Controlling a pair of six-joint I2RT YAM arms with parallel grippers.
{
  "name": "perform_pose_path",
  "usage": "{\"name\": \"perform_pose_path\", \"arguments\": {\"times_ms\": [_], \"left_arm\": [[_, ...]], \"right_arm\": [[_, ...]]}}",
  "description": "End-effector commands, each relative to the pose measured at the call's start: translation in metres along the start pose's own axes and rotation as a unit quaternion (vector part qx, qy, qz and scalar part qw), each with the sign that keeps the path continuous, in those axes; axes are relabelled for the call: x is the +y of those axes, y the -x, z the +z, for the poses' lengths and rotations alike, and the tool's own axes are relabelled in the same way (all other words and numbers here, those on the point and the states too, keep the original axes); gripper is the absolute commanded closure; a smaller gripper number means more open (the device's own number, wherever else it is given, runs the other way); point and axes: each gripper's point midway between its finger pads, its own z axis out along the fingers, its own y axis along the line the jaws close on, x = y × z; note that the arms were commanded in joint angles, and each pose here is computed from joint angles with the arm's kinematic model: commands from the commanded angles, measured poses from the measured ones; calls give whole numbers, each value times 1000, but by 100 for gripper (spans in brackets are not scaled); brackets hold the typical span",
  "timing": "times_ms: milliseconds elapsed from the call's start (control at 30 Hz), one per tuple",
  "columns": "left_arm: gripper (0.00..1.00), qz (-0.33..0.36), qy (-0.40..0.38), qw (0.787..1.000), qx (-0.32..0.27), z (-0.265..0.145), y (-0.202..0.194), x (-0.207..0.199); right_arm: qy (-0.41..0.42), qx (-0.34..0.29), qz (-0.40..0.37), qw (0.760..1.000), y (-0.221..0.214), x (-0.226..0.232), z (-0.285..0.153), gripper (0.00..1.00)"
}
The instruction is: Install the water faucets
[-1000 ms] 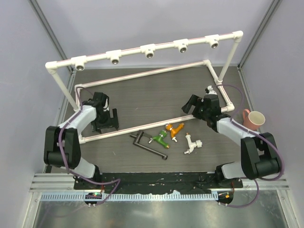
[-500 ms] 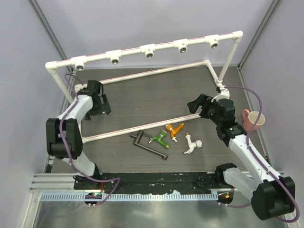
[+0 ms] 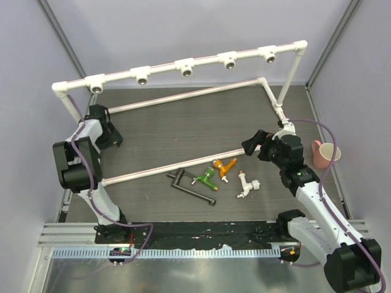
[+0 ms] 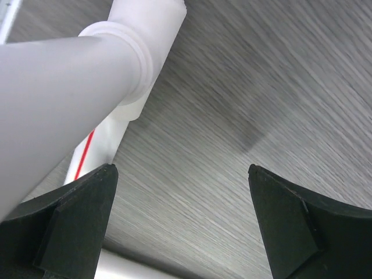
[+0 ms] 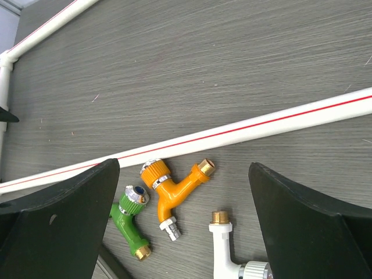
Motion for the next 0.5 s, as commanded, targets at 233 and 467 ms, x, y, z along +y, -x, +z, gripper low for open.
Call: {"name": "perform_pose_path", "arguments": {"times_ms": [233, 467], "left_arm": [[0, -237, 27, 971, -37, 7, 36, 95], [0, -253, -54, 965, -42, -13, 41, 67]], "right_arm": [[-1, -10, -1, 1000, 3, 0, -1, 0], [-20, -5, 2, 1000, -2, -10, 3, 0]]}}
